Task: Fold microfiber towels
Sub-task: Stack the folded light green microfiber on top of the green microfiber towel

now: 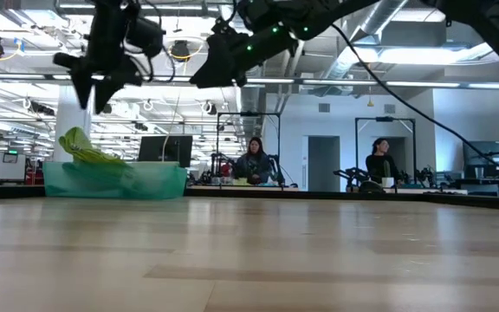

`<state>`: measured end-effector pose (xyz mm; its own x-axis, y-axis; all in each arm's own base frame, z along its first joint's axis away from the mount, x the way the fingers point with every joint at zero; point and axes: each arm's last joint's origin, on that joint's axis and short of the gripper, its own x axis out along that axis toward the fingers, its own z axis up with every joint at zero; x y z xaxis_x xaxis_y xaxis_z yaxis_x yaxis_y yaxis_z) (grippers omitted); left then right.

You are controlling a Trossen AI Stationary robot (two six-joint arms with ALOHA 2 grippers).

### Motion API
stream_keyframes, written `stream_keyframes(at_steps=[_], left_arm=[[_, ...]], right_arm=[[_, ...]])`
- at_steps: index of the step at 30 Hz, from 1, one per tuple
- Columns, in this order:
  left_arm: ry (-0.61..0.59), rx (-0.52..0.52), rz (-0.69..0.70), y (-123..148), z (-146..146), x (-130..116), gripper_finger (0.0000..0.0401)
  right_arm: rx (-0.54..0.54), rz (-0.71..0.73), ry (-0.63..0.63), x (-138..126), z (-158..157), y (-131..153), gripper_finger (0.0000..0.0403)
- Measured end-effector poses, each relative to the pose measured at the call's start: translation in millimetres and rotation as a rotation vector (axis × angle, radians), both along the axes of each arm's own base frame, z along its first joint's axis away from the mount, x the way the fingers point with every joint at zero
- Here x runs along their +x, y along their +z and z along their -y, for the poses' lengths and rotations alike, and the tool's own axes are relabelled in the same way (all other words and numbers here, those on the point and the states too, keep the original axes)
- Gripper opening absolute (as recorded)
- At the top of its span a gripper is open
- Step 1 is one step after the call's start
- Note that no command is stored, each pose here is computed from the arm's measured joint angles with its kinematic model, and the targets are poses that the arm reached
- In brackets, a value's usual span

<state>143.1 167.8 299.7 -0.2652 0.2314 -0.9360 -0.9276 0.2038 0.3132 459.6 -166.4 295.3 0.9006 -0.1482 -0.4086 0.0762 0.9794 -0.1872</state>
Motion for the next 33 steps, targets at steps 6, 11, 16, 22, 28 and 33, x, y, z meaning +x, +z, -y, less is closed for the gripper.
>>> stream_keyframes(at_steps=[6,11,16,22,28,33], left_arm=[[-0.166,0.005,0.206,3.5,-10.6,17.5,0.0172],[-0.181,-0.072,0.168,-29.9,-23.4,25.8,0.0172],[-0.189,-0.221,0.091,-70.0,-30.7,32.4,0.0172],[-0.204,-0.219,0.036,-92.2,-44.1,40.8,0.0172],[-0.19,-0.27,0.003,-111.6,-53.1,42.5,0.0172],[-0.224,-0.255,0.005,-114.8,-58.3,45.5,0.0172]], right_arm=[[0.004,-0.007,0.006,-1.8,-2.7,3.1,0.0233],[0.011,-0.025,0.007,-2.5,-3.3,1.4,0.0233],[0.015,-0.036,0.006,-3.1,-2.9,0.4,0.0233],[0.022,-0.055,0.006,-4.0,-3.1,-1.3,0.0233],[0.021,-0.055,0.004,-4.0,-3.1,-1.3,0.0233],[0.021,-0.056,0.002,-4.3,-2.5,-1.4,0.0233]])
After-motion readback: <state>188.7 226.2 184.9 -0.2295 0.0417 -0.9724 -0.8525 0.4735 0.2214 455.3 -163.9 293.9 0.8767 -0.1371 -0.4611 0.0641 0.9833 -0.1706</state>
